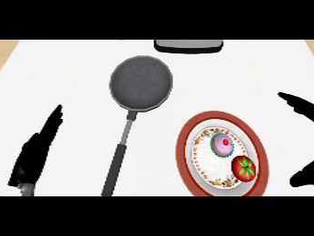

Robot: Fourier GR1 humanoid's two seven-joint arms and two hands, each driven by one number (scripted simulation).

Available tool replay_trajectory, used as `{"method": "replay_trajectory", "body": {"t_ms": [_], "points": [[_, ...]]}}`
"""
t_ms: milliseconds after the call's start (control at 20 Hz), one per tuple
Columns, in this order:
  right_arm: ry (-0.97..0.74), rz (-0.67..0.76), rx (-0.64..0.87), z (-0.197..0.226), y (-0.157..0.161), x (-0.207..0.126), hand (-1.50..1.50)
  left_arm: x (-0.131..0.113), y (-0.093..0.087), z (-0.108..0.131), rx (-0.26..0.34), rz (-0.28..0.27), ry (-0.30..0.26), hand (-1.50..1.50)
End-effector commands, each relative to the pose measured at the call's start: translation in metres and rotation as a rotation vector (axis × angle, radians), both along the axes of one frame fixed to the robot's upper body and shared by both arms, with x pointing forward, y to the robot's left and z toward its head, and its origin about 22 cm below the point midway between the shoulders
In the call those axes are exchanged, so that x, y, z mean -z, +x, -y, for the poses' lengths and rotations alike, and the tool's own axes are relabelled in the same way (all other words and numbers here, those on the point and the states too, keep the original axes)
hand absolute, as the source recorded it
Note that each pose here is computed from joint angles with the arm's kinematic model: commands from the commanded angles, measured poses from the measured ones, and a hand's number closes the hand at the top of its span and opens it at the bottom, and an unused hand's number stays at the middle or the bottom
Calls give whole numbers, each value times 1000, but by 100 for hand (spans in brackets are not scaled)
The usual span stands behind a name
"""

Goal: Pick the tomato from the plate and place it in the pan

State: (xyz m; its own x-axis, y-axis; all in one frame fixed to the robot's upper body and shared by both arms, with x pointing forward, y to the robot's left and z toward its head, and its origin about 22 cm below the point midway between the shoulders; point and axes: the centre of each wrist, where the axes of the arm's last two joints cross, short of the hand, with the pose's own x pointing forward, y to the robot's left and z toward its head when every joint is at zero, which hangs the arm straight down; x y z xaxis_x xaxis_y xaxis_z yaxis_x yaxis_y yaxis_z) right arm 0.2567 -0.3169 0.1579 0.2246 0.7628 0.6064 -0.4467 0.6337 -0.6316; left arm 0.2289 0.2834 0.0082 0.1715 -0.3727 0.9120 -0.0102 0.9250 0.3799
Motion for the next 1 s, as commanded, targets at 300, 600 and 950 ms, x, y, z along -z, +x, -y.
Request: {"method": "replay_trajectory", "body": {"t_ms": [300,600,950], "points": [[-119,-192,-97,-58,27,1,-150,12,-15,-22,1,8,5,0],[-281,-312,-159,-79,28,16,-150,3,-9,-2,0,8,8,0],[-352,-374,-186,-103,38,7,-150,-6,3,11,-16,6,-5,0]]}}
